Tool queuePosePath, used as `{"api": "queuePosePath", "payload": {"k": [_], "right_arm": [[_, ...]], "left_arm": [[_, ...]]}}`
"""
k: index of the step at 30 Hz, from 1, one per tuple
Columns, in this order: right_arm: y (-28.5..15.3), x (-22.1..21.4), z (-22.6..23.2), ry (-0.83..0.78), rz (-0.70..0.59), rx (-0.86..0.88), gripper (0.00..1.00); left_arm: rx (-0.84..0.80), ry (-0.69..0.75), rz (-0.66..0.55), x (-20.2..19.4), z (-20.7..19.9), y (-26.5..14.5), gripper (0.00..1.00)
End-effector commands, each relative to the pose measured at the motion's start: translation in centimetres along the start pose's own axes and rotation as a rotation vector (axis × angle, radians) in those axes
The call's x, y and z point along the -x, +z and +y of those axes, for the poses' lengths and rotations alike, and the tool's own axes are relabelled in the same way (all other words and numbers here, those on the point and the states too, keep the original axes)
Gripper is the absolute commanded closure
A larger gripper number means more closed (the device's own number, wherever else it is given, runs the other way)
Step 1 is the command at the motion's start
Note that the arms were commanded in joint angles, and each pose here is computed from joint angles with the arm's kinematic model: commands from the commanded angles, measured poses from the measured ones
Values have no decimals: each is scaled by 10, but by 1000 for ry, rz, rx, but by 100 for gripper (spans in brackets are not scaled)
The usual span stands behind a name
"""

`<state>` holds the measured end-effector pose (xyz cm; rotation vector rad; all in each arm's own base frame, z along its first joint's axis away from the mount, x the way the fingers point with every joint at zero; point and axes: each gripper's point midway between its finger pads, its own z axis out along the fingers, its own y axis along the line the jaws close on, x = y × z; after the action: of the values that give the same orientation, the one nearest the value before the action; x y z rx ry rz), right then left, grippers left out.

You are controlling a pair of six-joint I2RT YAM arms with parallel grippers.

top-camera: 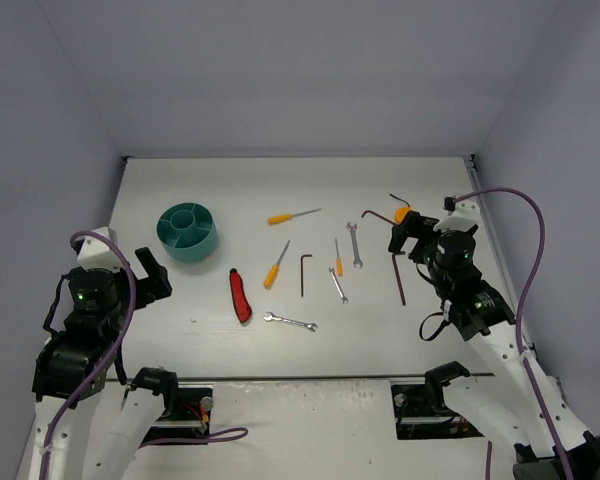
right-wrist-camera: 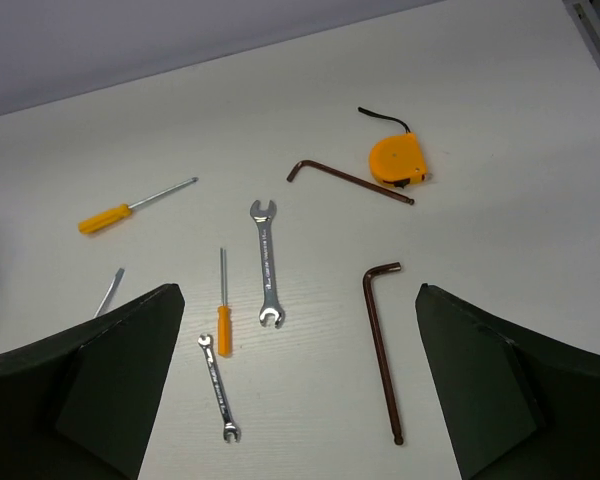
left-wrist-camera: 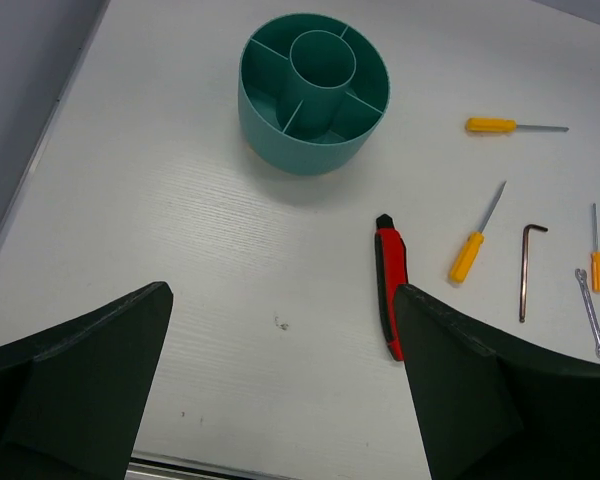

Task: Sort the tools into containers

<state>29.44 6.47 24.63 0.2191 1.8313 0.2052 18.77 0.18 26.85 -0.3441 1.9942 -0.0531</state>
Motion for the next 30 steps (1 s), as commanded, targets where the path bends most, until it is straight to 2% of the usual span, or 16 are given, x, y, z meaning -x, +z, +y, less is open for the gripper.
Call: {"api": "queuePosePath", "payload": {"k": [1,5,9,11,16,22,30], "right_arm": [[7,9,4,19,-31,-3,0],[17,-12,-7,22,20,-61,0],[31,-43,-20,18,132,-129,4],[43,-65,-27,28,213,-161,8],[58,-117,-55,100,389,-236,28],[62,-153,-71,103,503,-289,39],[61,-201,-81,71,668,-320,46]], "left_arm": [[-45,-12,-22,12,-13,6,10],[-91,5,16,9,-23,9,10],[-120,0,49,6,-31,14,10],[-130,1,66,6,-35,17,10],[-175,15,116,-5,-43,21,10],[-187,13,128,-14,-43,20,10],[-196,23,137,-19,-43,20,10]]}}
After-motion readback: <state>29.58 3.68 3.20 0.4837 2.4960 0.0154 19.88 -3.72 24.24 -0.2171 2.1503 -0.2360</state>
